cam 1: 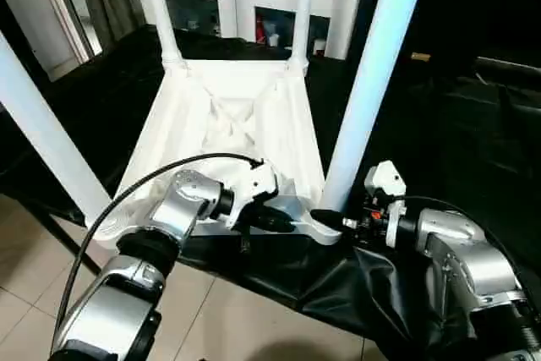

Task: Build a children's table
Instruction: Rotate leg to tighten

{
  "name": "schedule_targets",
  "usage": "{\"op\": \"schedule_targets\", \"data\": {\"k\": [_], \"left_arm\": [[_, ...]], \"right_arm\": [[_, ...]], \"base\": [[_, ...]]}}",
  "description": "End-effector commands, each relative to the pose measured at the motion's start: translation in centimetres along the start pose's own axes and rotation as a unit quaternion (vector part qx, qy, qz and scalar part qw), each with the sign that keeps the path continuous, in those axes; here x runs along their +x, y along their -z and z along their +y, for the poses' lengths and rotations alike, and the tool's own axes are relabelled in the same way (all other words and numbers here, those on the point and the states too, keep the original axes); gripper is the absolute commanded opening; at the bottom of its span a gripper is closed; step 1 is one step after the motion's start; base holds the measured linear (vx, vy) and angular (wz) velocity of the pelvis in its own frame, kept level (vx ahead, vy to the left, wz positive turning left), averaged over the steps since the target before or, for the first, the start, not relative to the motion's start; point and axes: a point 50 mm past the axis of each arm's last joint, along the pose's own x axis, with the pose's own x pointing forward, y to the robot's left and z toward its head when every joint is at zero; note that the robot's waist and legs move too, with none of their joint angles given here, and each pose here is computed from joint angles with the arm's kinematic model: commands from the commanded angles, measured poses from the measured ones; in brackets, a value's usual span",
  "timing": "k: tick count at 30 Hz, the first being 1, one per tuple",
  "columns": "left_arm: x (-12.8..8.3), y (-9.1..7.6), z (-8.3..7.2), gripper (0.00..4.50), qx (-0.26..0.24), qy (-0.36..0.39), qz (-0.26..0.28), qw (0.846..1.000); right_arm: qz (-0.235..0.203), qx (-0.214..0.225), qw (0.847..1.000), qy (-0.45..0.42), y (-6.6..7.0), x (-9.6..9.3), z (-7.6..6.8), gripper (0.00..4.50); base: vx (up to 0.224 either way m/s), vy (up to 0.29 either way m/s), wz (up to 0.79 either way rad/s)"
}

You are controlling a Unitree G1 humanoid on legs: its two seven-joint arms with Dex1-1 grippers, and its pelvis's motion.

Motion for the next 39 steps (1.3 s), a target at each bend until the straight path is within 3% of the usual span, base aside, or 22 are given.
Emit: {"op": "schedule_targets", "data": {"k": [1, 5, 10, 14, 15, 16, 17, 18, 21, 23, 26, 27, 29, 31, 35, 39], "left_arm": [[0.8, -0.5, -0.4, 0.00, -0.014, 0.010, -0.054, 0.998], [1.2, -0.5, -0.1, 0.00, -0.020, -0.014, -0.049, 0.999], [3.0, -1.2, 1.4, 0.00, -0.039, -0.128, -0.026, 0.991], [4.4, -2.2, 2.3, 0.00, -0.055, -0.203, -0.017, 0.977], [4.7, -2.5, 2.4, 0.00, -0.056, -0.218, -0.015, 0.974], [5.4, -3.1, 2.6, 0.00, -0.057, -0.243, -0.010, 0.968], [5.4, -3.1, 2.6, 0.00, -0.057, -0.243, -0.010, 0.968], [5.9, -3.5, 2.6, 0.00, -0.055, -0.256, -0.009, 0.965], [6.5, -4.0, 2.6, 0.00, -0.050, -0.259, -0.010, 0.964], [6.7, -4.2, 2.5, 0.00, -0.045, -0.256, -0.011, 0.966], [6.7, -4.1, 2.4, 0.00, -0.035, -0.242, -0.011, 0.970], [6.6, -4.1, 2.3, 0.00, -0.030, -0.225, -0.018, 0.974], [6.5, -3.9, 2.2, 0.00, -0.032, -0.212, -0.019, 0.977], [6.3, -4.0, 2.0, 0.00, -0.020, -0.185, -0.031, 0.982], [5.4, -3.2, 1.4, 0.00, -0.009, -0.123, -0.046, 0.991], [4.4, -2.6, 0.8, 0.00, 0.004, -0.068, -0.057, 0.996]], "right_arm": [[-0.010, -0.007, 0.999, -0.037, -0.6, 0.7, 0.7, 2.07], [-0.008, -0.004, 1.000, -0.004, 0.0, 0.7, 0.4, 2.01], [-0.013, 0.018, 0.989, 0.146, 1.6, 1.1, -0.7, 1.97], [-0.024, 0.052, 0.970, 0.236, 2.2, 1.8, -0.6, 1.95], [-0.026, 0.061, 0.963, 0.262, 2.3, 2.1, -0.6, 1.95], [-0.025, 0.080, 0.945, 0.316, 2.5, 2.7, -0.6, 1.95], [-0.025, 0.080, 0.945, 0.316, 2.5, 2.7, -0.6, 1.95], [-0.028, 0.094, 0.932, 0.349, 2.5, 3.3, -0.5, 1.95], [-0.034, 0.095, 0.926, 0.364, 2.2, 4.1, -0.3, 1.94], [-0.037, 0.089, 0.927, 0.363, 1.9, 4.5, -0.2, 1.94], [-0.072, 0.081, 0.942, 0.317, 0.8, 4.8, 0.2, 1.94], [-0.093, 0.070, 0.954, 0.276, 0.1, 4.6, 0.5, 2.29], [-0.100, 0.063, 0.961, 0.248, -0.2, 4.2, 0.5, 2.63], [-0.095, 0.053, 0.971, 0.213, -0.4, 3.6, 0.4, 2.66], [-0.061, 0.022, 0.989, 0.133, -0.6, 1.9, 0.2, 3.13], [-0.039, 0.009, 0.997, 0.072, -0.7, 0.6, 0.3, 3.13]], "base": [[0.000, 0.000, 0.00], [0.000, 0.000, 0.00], [0.000, 0.000, 0.00], [0.000, 0.000, 0.00], [0.000, 0.000, 0.00], [0.000, 0.000, 0.00], [0.000, 0.000, 0.00], [0.000, 0.000, 0.00], [0.000, 0.000, 0.00], [0.000, 0.000, 0.00], [0.000, 0.000, 0.00], [0.000, 0.000, 0.00], [0.000, 0.000, 0.00], [0.000, 0.000, 0.00], [0.000, 0.000, 0.00], [0.000, 0.000, 0.00]]}}
